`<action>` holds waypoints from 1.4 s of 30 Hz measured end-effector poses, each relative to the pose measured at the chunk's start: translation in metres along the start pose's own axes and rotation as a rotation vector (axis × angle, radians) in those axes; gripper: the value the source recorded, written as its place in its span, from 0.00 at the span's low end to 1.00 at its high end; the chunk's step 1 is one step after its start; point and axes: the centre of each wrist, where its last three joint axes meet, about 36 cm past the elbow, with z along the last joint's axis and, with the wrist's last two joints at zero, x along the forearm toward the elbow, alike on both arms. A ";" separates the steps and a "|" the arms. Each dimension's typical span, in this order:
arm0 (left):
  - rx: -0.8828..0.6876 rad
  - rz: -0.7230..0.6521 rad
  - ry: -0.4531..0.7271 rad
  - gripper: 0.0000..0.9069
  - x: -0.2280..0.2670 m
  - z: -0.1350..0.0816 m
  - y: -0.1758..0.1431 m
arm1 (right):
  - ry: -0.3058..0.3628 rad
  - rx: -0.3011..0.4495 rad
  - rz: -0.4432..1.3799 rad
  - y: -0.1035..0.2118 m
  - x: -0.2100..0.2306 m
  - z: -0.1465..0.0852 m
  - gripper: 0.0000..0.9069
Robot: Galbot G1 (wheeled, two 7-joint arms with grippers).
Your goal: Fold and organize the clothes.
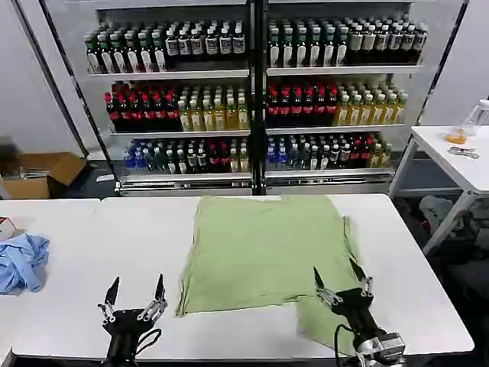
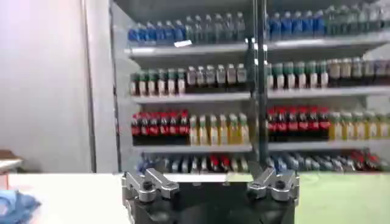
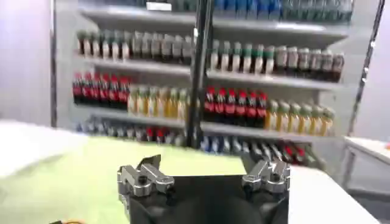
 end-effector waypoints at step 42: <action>-0.026 0.197 0.379 0.02 -0.048 0.037 -0.005 | 0.344 -0.073 -0.021 0.033 0.041 0.038 0.00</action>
